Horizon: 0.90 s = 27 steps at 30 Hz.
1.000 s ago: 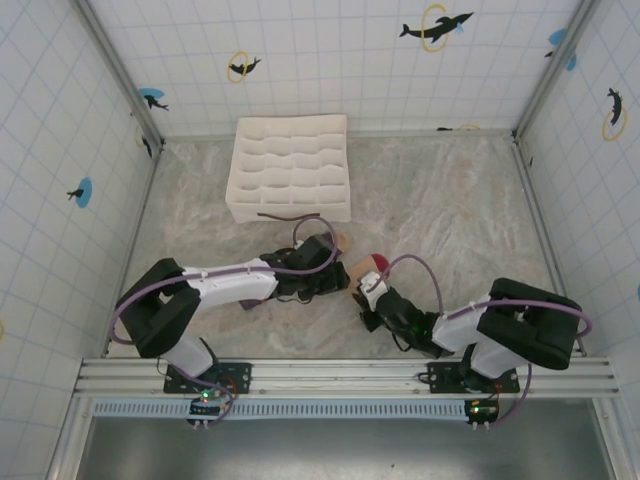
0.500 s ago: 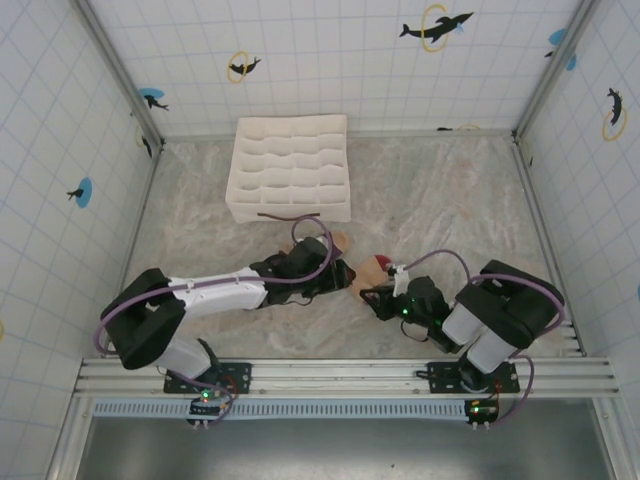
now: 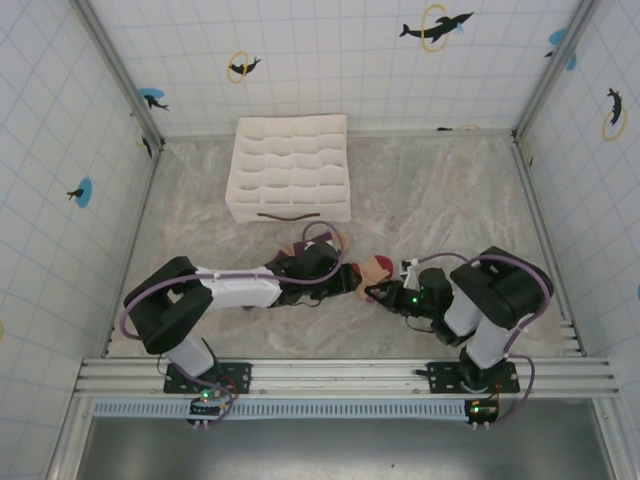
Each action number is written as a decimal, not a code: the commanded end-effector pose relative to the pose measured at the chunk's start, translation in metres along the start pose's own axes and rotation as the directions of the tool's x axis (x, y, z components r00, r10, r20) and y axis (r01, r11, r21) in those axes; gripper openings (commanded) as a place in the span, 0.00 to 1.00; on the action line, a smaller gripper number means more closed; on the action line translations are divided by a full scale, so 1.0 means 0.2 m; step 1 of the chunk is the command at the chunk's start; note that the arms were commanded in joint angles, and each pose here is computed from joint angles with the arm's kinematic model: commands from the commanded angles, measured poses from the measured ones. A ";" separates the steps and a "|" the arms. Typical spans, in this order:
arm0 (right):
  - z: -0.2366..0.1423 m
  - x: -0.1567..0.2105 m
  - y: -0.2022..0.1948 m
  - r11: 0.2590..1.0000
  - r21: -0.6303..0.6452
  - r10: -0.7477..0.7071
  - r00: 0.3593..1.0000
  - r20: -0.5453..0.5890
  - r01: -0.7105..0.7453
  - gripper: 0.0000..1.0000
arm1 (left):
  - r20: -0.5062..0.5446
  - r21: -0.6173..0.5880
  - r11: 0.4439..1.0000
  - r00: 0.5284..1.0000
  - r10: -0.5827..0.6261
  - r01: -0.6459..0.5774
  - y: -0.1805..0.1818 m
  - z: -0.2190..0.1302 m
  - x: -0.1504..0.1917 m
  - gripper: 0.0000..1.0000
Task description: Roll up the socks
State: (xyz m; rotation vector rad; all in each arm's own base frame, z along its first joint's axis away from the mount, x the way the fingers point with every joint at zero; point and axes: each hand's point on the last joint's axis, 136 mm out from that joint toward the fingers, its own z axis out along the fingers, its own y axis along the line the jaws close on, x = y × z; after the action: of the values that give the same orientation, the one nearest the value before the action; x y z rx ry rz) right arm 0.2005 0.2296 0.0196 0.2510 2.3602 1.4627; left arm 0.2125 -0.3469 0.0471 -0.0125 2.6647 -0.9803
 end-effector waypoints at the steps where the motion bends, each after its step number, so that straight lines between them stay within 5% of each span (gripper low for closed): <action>1: -0.06 0.19 -0.30 0.944 0.241 0.253 0.963 -0.089 -0.225 0.00 | 0.025 0.040 0.999 0.999 0.029 -0.030 -0.09 0.05 -0.06 0.72; 9: -0.05 0.16 -0.28 0.934 0.208 0.310 0.949 -0.063 -0.291 0.00 | -0.018 -0.048 0.998 0.999 0.033 -0.034 0.00 0.14 -0.03 0.55; 12: -0.06 0.15 -0.26 0.944 0.193 0.284 0.957 -0.057 -0.269 0.04 | -0.022 -0.095 0.995 1.000 0.008 -0.010 0.05 0.14 -0.03 0.33; 17: -0.06 0.11 -0.19 0.981 0.151 0.135 0.989 -0.062 -0.125 0.20 | -0.034 -0.163 0.986 0.999 -0.028 0.022 0.14 0.10 -0.04 0.07; 22: -0.07 0.05 -0.13 0.972 0.204 -0.105 0.992 -0.068 0.117 0.43 | -0.064 -0.199 0.979 0.996 -0.057 0.044 0.19 0.03 -0.02 0.01; 27: -0.08 -0.04 -0.02 0.870 0.315 -0.382 0.922 -0.058 0.380 0.63 | -0.114 -0.204 0.978 0.991 -0.069 0.045 0.21 -0.01 0.04 0.00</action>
State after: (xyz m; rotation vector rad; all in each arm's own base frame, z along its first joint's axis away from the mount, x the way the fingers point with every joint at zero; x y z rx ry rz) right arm 0.2019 0.2305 0.0425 0.0059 2.3752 1.2044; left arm 0.2284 -0.3384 0.0365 -0.0786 2.7682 -0.8620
